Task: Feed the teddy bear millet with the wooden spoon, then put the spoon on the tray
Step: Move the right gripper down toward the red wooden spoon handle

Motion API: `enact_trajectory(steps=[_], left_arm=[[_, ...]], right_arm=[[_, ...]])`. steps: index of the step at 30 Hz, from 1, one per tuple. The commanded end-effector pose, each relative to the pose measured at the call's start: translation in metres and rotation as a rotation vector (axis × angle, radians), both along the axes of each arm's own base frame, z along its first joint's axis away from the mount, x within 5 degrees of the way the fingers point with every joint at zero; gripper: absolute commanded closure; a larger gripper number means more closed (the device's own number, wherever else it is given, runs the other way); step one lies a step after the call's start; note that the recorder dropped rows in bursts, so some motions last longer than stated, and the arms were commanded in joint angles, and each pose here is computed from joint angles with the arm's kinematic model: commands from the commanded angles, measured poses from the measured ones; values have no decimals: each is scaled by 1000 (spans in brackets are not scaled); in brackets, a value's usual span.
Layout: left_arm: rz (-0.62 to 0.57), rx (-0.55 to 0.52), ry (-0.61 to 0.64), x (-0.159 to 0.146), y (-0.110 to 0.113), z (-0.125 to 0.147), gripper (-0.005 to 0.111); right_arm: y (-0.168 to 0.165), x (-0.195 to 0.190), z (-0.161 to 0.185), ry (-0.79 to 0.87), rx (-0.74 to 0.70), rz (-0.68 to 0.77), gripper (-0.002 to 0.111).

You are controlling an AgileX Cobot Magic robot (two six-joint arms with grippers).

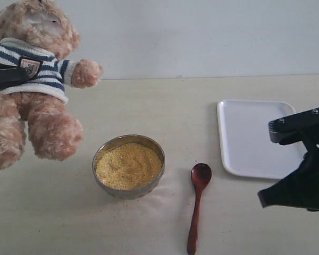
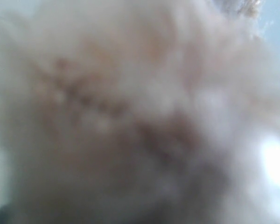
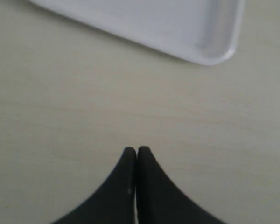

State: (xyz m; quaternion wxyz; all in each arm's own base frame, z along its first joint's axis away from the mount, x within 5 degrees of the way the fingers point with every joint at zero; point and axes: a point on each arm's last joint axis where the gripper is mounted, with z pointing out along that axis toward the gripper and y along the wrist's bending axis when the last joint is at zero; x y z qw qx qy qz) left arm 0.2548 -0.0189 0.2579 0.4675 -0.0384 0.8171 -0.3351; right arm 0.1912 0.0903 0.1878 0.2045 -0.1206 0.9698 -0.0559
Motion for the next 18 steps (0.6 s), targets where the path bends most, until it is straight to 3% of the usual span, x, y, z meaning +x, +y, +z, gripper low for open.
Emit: enact_trajectory(steps=[1, 4, 6, 9, 11, 13, 15, 18], left_arm=[[11, -22, -10, -1, 0, 3, 102], [11, -22, -10, -1, 0, 3, 102], [11, -22, -10, -1, 0, 3, 102], [11, -22, -10, -1, 0, 3, 102], [11, -22, -10, -1, 0, 3, 102], [11, -22, -10, -1, 0, 3, 102], [11, -22, -10, -1, 0, 3, 102], [11, -22, -10, -1, 0, 3, 102]], right_arm=[[18, 1, 3, -9, 241, -53, 108], [24, 3, 5, -30, 321, -66, 108], [26, 4, 6, -36, 339, -68, 102], [26, 3, 5, -32, 337, -70, 79], [25, 3, 5, -26, 337, -75, 57], [29, 2, 5, -24, 346, -53, 41], [41, -4, 7, -29, 375, 6, 40], [72, -20, 9, -83, 452, 172, 54]])
